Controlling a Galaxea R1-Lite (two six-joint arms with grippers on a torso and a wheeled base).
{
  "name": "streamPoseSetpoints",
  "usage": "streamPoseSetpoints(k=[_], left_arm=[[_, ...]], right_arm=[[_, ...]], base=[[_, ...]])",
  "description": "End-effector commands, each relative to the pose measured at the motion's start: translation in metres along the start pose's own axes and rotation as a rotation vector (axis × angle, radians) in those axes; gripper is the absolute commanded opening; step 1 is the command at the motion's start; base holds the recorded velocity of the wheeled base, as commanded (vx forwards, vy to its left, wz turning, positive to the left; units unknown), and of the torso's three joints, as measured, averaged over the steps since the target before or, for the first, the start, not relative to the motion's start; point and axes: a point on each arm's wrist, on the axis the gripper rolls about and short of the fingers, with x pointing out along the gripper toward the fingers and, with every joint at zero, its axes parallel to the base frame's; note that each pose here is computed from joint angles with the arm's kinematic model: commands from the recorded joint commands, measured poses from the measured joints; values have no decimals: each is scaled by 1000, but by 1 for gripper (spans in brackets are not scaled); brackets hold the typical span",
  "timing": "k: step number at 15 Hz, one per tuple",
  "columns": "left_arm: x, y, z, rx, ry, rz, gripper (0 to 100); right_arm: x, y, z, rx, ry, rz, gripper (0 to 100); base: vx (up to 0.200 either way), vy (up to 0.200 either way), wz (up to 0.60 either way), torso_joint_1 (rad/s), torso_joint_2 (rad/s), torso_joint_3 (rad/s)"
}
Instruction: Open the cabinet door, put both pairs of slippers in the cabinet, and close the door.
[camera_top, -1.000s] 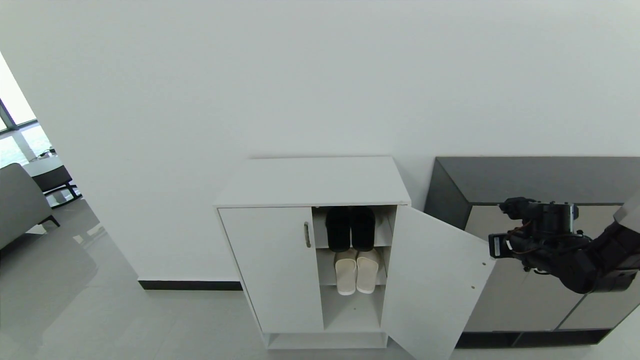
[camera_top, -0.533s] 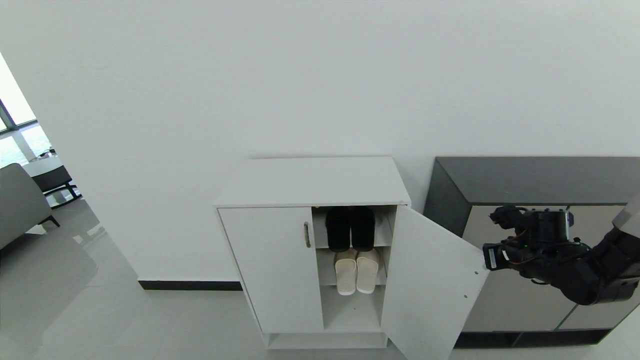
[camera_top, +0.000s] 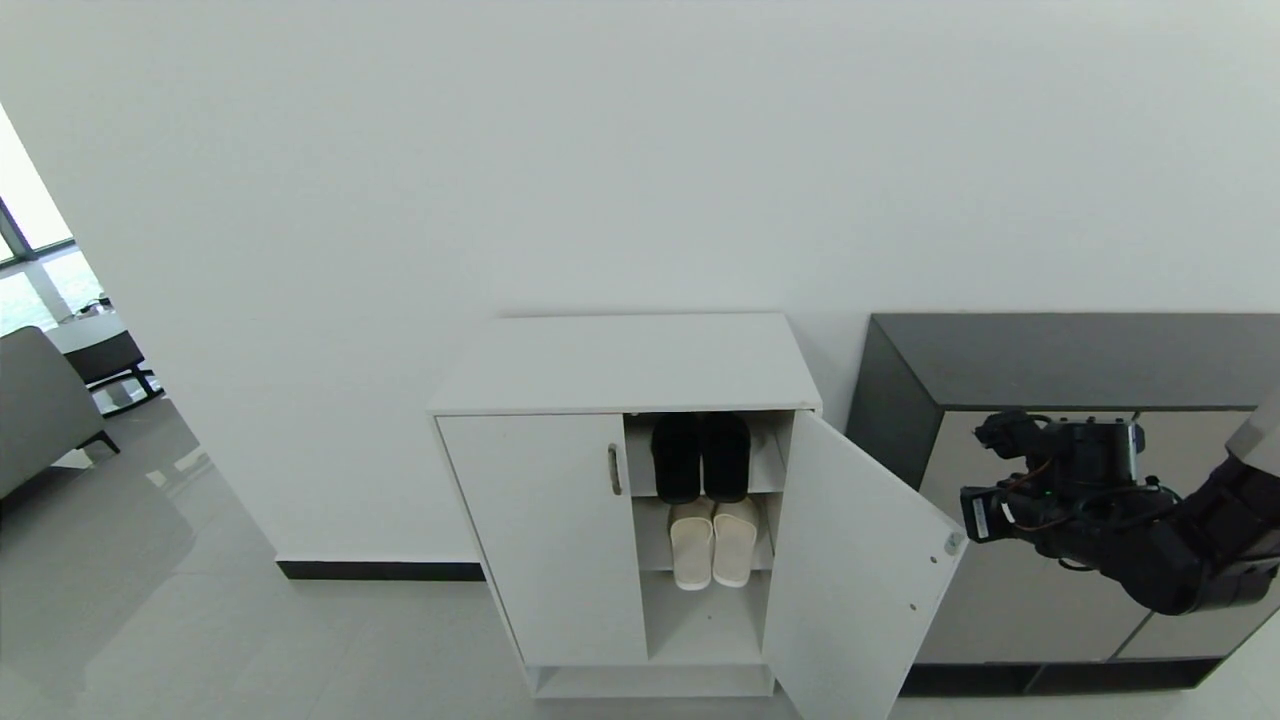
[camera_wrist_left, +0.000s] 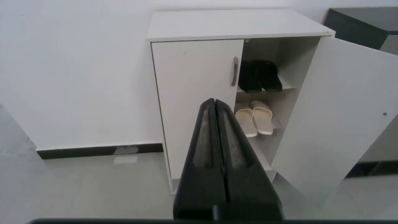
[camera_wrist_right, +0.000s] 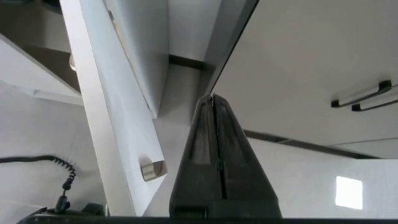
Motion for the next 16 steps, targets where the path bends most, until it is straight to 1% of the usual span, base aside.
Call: streamPoseSetpoints(k=[1, 5, 6, 9, 10, 14, 15, 16], left_arm=[[0, 0, 0, 0, 1, 0, 0], [0, 0, 0, 0, 1, 0, 0], [0, 0, 0, 0, 1, 0, 0], [0, 0, 0, -2, 1, 0, 0], [0, 0, 0, -2, 1, 0, 0], [0, 0, 0, -2, 1, 0, 0], [0, 0, 0, -2, 2, 0, 0], [0, 0, 0, -2, 2, 0, 0]], right_arm=[[-2, 6, -2, -8, 7, 16, 0], [-9, 34, -8, -45, 30, 89, 0], [-11, 43, -10, -55, 22, 108, 0], [-24, 78, -17, -106, -7, 196, 0], [-29, 87, -17, -105, -21, 218, 0], [-34, 103, -12, -14, -54, 269, 0], [-35, 114, -9, 58, -91, 316, 0], [-35, 120, -10, 58, -95, 332, 0]], base=[[0, 0, 0, 0, 0, 0], [0, 0, 0, 0, 0, 0], [0, 0, 0, 0, 0, 0], [0, 0, 0, 0, 0, 0], [0, 0, 0, 0, 0, 0], [0, 0, 0, 0, 0, 0], [0, 0, 0, 0, 0, 0], [0, 0, 0, 0, 0, 0]])
